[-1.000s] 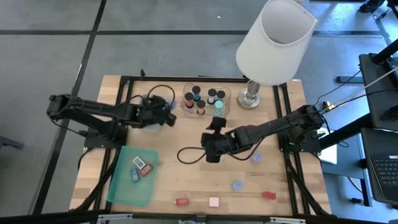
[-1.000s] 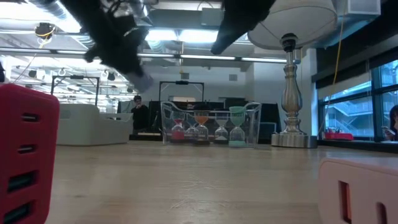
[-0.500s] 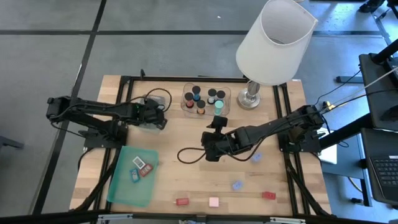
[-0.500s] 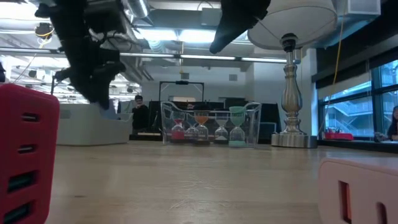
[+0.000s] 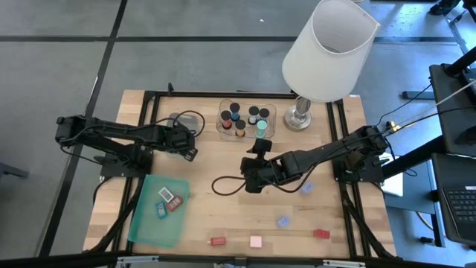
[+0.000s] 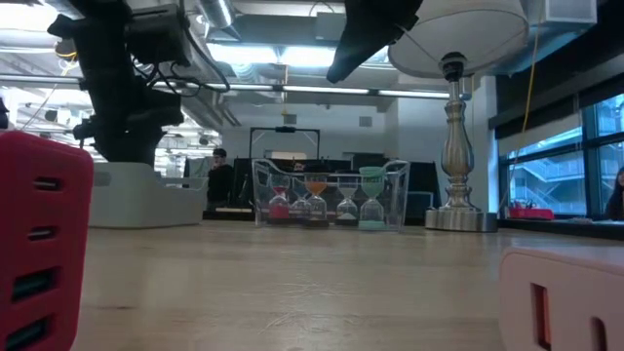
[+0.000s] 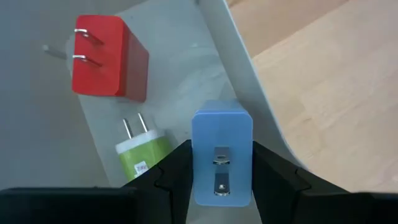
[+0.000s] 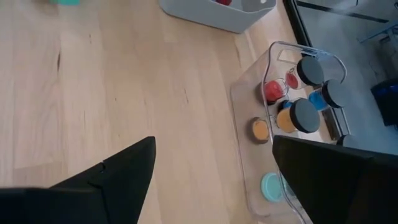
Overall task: Pick & Place Office items
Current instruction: Put the bottom left light purple charger adapter into the gray bin, then put the left red charger adapter into the gray bin
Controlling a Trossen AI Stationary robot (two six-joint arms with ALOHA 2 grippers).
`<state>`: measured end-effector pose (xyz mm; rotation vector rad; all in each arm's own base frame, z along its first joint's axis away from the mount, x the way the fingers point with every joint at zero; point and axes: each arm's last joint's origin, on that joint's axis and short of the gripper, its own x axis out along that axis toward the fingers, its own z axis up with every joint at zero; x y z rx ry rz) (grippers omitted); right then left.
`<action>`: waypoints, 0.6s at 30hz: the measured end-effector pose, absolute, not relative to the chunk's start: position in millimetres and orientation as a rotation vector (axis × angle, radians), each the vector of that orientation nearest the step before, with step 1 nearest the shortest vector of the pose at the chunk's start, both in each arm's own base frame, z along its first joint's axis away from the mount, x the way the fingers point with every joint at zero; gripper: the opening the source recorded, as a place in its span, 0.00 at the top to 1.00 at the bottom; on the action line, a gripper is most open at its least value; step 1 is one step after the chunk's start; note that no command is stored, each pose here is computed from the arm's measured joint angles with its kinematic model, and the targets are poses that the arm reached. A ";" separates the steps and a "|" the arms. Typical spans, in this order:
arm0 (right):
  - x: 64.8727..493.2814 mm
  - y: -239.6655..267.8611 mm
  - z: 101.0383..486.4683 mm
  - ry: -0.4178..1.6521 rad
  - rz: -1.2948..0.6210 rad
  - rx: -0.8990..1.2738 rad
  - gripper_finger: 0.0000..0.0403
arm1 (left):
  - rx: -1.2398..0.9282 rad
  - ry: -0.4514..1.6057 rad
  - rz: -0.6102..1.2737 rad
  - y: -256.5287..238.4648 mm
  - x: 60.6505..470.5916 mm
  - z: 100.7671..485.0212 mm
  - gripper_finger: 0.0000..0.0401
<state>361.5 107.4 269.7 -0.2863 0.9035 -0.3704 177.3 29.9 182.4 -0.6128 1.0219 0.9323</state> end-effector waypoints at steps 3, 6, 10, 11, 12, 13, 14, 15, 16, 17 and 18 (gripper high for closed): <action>361.5 107.4 269.7 0.905 -0.369 -0.286 0.19 | -0.599 1.013 0.945 30.4 177.2 182.5 0.64; 361.5 107.4 269.7 0.905 -0.369 -0.286 0.19 | -0.587 1.005 0.957 30.8 177.1 182.7 0.60; 361.5 107.7 269.4 0.911 -0.353 -0.280 0.19 | -0.563 1.019 0.941 30.8 177.3 183.6 0.56; 361.5 107.7 269.4 0.911 -0.353 -0.280 0.19 | -0.559 1.021 0.930 30.8 178.2 185.2 0.55; 361.5 107.7 269.4 0.911 -0.353 -0.280 0.19 | -0.556 1.020 0.915 30.8 179.7 187.5 0.54; 361.5 107.7 269.4 0.912 -0.352 -0.280 0.19 | -0.548 1.022 0.895 30.7 181.4 190.3 0.53; 361.5 107.7 269.4 0.912 -0.352 -0.280 0.19 | -0.537 1.027 0.868 30.6 183.2 194.2 0.52; 361.4 107.7 269.4 0.912 -0.352 -0.280 0.19 | -0.525 1.030 0.839 30.5 185.4 199.3 0.52; 361.5 107.7 269.4 0.912 -0.352 -0.280 0.19 | -0.521 1.029 0.809 30.4 188.0 205.6 0.51; 361.5 107.7 269.4 0.912 -0.352 -0.280 0.19 | -0.524 1.022 0.784 30.3 191.0 213.1 0.51; 361.5 107.7 269.4 0.912 -0.352 -0.279 0.19 | -0.529 1.015 0.763 30.2 193.5 220.5 0.51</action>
